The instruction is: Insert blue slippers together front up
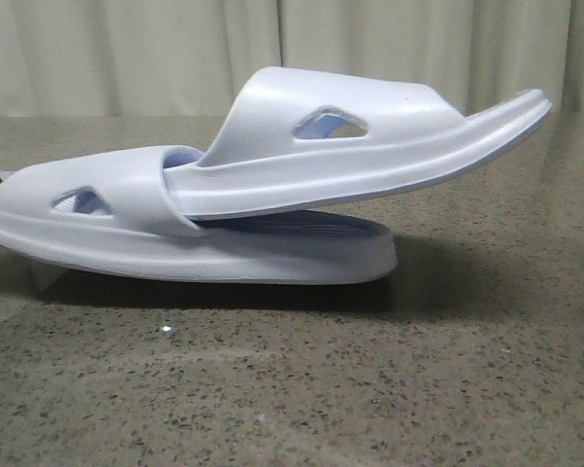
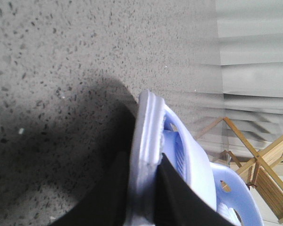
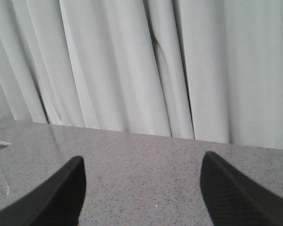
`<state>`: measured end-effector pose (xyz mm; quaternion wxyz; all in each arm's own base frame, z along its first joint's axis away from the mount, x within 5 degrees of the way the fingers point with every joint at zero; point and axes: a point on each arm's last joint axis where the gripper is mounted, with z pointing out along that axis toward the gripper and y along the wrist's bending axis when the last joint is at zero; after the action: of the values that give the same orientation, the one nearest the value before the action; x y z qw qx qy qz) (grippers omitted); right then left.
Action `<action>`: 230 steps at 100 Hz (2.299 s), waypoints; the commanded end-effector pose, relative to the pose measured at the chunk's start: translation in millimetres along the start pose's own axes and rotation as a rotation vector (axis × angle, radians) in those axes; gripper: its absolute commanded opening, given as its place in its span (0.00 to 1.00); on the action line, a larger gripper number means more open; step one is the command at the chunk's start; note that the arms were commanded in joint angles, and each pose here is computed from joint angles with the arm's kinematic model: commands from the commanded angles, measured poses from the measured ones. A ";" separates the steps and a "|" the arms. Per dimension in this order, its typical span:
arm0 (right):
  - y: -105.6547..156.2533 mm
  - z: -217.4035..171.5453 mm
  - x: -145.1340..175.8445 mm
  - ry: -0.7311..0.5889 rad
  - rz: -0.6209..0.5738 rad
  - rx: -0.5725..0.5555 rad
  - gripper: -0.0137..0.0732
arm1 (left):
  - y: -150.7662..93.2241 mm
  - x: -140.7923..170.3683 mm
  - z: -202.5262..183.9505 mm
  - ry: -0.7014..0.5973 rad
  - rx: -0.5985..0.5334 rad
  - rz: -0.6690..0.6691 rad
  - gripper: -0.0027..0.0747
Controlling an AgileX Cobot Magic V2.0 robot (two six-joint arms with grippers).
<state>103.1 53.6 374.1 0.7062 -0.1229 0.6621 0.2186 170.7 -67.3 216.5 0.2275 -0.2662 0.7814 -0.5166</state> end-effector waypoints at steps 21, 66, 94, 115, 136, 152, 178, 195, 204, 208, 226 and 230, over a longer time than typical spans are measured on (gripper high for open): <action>-1.4 -1.8 -16.1 -0.106 -0.012 0.022 0.68 | -15.8 -3.1 0.0 -0.009 0.095 0.025 0.53; -1.4 -1.8 -16.2 -0.108 -0.026 0.023 0.68 | -13.6 -23.7 -4.9 -0.212 -0.073 0.330 0.72; -7.9 4.4 -9.7 -0.042 -0.138 0.075 0.68 | -58.3 -26.2 -47.3 -0.480 -0.077 0.753 0.72; -26.2 6.1 10.6 0.039 -0.170 0.201 0.67 | -74.9 -3.6 -84.5 -0.612 -0.047 0.982 0.72; -31.7 4.7 30.9 0.027 -0.172 0.229 0.67 | -74.0 20.0 -115.1 -0.743 -0.043 1.148 0.72; -30.6 -9.9 37.6 -0.044 -0.180 0.239 0.67 | -54.1 34.1 -124.8 -0.803 -0.035 1.158 0.72; -26.2 -32.6 54.0 -0.020 -0.168 0.223 0.67 | -22.0 45.0 -121.8 -0.807 -0.053 1.172 0.72; -21.3 -45.7 61.1 0.054 -0.159 0.195 0.67 | -6.1 45.0 -114.1 -0.771 -0.082 1.156 0.72; -20.3 -50.3 66.6 0.063 -0.144 0.189 0.67 | -2.9 44.9 -112.5 -0.763 -0.089 1.152 0.72; -20.1 -52.3 66.3 0.042 -0.142 0.190 0.67 | -2.9 44.9 -112.5 -0.763 -0.089 1.152 0.72; -19.9 -54.4 66.0 0.019 -0.145 0.192 0.64 | -2.8 44.8 -112.5 -0.764 -0.091 1.153 0.71; -19.9 -54.4 66.3 0.022 -0.144 0.192 0.60 | -2.8 44.8 -112.5 -0.764 -0.091 1.153 0.70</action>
<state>66.3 22.8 286.4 0.6871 -0.1154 0.7091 0.1084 66.5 -19.8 247.6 0.7076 0.0185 0.6913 -0.1453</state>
